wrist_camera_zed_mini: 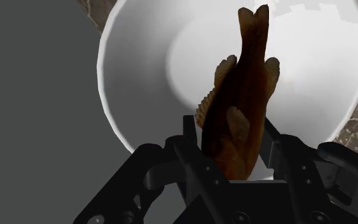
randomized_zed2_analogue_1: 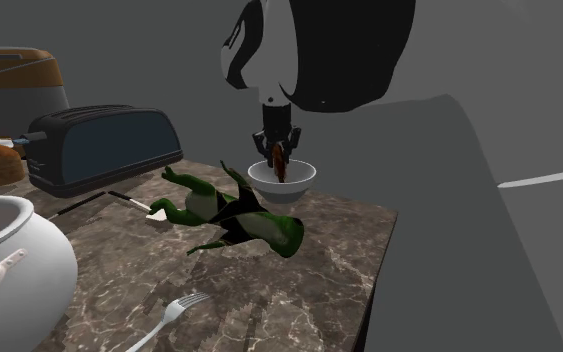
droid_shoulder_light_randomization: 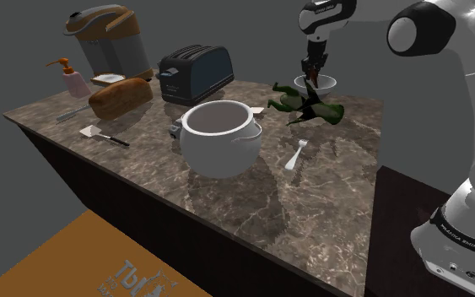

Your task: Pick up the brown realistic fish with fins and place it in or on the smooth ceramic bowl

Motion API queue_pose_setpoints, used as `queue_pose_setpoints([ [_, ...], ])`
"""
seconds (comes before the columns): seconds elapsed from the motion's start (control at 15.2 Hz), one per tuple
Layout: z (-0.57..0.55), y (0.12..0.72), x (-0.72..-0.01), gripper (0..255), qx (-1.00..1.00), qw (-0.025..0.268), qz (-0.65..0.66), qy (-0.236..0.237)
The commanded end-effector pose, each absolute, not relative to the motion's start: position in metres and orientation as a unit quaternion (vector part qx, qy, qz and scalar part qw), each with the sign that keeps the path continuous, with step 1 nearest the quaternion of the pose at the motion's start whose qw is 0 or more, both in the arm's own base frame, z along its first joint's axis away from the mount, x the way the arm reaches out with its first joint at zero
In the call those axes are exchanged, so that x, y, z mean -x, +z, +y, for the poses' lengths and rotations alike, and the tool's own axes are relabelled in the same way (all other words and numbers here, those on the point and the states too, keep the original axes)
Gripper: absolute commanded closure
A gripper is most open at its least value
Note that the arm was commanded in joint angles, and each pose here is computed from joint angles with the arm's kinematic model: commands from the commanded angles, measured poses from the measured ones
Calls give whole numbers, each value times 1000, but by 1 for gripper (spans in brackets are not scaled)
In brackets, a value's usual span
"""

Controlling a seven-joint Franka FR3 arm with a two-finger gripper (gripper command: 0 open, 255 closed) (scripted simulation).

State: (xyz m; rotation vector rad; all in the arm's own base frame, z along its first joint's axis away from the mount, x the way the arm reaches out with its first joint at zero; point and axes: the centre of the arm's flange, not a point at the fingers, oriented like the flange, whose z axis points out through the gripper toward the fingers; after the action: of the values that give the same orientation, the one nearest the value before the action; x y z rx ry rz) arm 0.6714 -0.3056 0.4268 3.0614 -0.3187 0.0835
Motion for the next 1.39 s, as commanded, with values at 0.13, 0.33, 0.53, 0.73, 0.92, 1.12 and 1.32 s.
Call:
queue_pose_setpoints([
  [0.13,-306,426,-672,255,-994,31,-103,27],
  [0.33,-306,426,-672,0,-994,31,-103,27],
  [0.53,-306,426,-672,0,-994,31,-103,27],
  [0.73,-305,439,-671,0,-994,31,-103,27],
  [0.92,-303,476,-669,0,-994,31,-103,27],
  [1.12,-303,476,-669,0,-994,31,-103,27],
  [1.32,-303,476,-669,0,-994,31,-103,27],
])
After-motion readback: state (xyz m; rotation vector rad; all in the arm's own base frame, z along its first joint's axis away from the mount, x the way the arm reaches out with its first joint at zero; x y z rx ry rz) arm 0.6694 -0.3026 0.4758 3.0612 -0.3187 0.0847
